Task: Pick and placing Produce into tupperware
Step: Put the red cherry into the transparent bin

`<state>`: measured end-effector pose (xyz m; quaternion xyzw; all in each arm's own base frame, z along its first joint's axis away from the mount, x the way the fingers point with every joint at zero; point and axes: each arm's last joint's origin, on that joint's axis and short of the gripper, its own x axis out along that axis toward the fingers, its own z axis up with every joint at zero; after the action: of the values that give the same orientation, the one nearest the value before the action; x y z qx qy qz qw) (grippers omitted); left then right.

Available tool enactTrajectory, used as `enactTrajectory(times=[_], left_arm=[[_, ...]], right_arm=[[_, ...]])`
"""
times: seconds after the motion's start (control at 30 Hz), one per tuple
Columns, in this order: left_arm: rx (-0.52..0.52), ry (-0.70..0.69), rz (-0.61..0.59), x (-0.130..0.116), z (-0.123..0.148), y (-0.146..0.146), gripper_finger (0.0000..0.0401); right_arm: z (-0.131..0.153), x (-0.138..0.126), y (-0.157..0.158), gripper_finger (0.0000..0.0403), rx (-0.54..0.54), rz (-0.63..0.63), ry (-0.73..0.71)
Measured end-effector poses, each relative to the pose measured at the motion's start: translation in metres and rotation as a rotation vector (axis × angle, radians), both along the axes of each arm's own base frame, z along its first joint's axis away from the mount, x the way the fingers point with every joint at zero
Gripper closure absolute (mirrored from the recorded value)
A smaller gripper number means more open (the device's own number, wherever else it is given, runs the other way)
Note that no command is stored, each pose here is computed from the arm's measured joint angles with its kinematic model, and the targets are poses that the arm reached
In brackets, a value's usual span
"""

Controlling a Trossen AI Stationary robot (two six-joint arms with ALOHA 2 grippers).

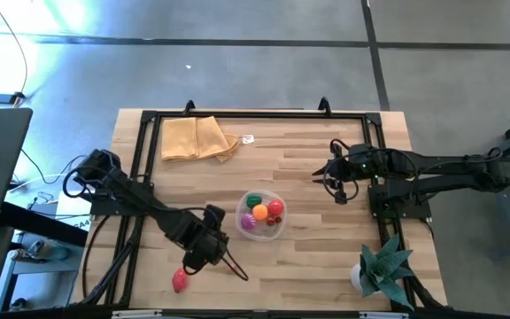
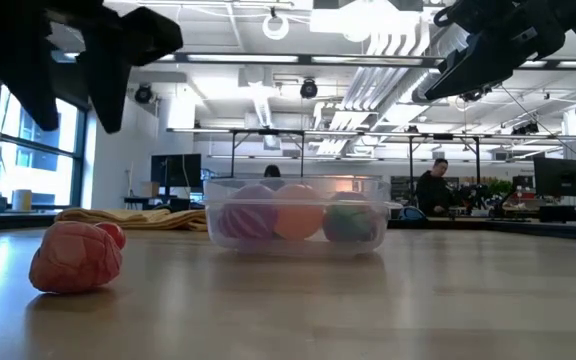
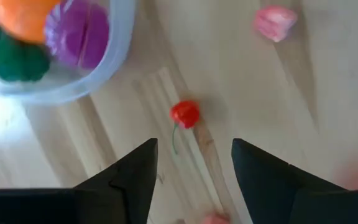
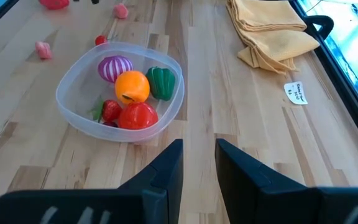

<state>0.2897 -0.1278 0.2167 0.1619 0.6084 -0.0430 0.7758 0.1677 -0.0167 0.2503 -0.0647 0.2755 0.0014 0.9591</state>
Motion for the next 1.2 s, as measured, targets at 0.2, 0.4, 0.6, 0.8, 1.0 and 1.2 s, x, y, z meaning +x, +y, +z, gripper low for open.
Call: enactTrajectory(times=[0.2, 0.4, 0.6, 0.8, 1.0, 1.2], left_arm=[[0.002, -0.007, -0.071, -0.001, -0.016, 0.002, 0.0224], [-0.042, -0.022, -0.088, 0.002, -0.030, 0.012, 0.0234], [-0.043, -0.043, -0.070, 0.008, -0.033, 0.024, 0.0243], [-0.068, -0.019, -0.087, 0.013, -0.044, 0.025, 0.0247], [-0.071, -0.002, -0.096, 0.016, -0.052, 0.024, 0.0247], [-0.070, 0.002, -0.096, 0.015, -0.052, 0.024, 0.0247]], right_arm=[[0.000, 0.000, 0.000, 0.0320, 0.000, 0.000, -0.001], [0.000, 0.000, 0.000, 0.0320, 0.000, 0.000, -0.001], [0.000, 0.000, 0.000, 0.0320, 0.000, 0.000, -0.001], [0.000, 0.000, 0.000, 0.0320, 0.000, 0.000, -0.001], [0.000, 0.000, 0.000, 0.0320, 0.000, 0.000, -0.002], [0.000, 0.000, 0.000, 0.0320, 0.000, 0.000, -0.001]])
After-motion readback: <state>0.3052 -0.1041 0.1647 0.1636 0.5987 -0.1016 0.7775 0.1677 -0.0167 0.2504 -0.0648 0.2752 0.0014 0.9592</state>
